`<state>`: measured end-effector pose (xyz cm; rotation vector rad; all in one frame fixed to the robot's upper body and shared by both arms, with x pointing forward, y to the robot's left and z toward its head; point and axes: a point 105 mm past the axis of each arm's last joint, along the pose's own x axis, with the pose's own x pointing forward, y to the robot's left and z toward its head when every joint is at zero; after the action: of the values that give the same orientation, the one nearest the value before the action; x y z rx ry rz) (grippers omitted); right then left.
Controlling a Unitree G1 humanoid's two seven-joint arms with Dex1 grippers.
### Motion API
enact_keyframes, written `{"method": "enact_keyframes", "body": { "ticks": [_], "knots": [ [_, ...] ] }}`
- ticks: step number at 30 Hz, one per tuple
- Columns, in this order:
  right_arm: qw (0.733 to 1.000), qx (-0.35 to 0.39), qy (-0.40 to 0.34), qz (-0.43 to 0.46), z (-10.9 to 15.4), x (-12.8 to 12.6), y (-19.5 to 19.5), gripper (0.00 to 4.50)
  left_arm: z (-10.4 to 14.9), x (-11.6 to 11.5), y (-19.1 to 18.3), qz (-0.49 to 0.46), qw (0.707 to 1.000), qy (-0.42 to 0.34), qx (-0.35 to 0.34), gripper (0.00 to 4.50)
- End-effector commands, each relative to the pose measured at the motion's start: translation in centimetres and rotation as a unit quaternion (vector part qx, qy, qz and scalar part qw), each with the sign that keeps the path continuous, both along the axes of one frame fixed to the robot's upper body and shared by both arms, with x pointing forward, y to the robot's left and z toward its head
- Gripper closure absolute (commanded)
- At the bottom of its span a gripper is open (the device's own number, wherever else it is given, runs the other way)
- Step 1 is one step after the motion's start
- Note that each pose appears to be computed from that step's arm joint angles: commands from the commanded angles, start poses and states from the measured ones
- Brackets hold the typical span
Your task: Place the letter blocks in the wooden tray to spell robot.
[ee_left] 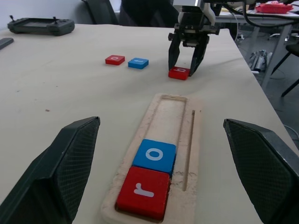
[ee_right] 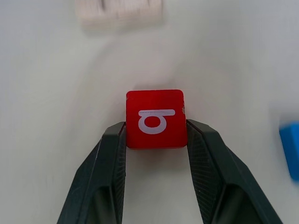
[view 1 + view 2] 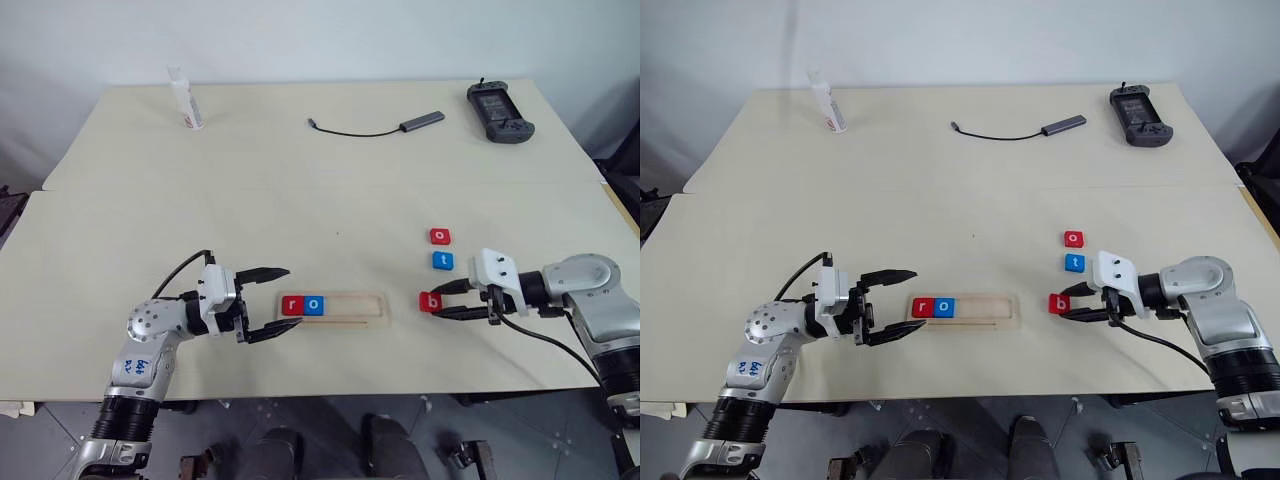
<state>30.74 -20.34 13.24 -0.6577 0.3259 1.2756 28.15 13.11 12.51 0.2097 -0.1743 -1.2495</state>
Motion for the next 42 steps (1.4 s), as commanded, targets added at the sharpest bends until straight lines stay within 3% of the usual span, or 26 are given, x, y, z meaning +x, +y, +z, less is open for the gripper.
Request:
{"method": "enact_keyframes", "body": {
  "ticks": [1,6,12,30,39,42],
  "knots": [
    [0.998,0.022,-0.028,0.060,3.1,-0.7,3.7,3.04,0.5,-0.5,1.1,0.015,1.000,-0.019,0.002,0.00],
    [0.995,0.044,-0.014,0.084,4.1,-1.1,8.2,3.04,-0.2,-1.2,2.0,0.027,1.000,-0.005,0.011,0.00],
    [0.997,0.025,-0.008,0.073,2.3,-0.5,13.3,3.04,-0.8,-1.8,2.5,0.048,0.999,0.004,0.011,0.00],
    [0.997,0.010,0.012,0.071,0.2,-0.7,14.9,3.04,-0.3,-2.0,2.3,0.065,0.998,-0.004,0.003,0.00],
    [0.998,0.008,0.006,0.060,1.1,-0.6,13.9,0.05,-0.2,-1.9,2.1,0.062,0.998,-0.006,0.002,0.00],
    [0.998,0.020,-0.003,0.056,1.8,-0.6,13.7,0.05,-0.1,-1.7,2.0,0.060,0.998,-0.007,0.001,0.00]
  ]
}}
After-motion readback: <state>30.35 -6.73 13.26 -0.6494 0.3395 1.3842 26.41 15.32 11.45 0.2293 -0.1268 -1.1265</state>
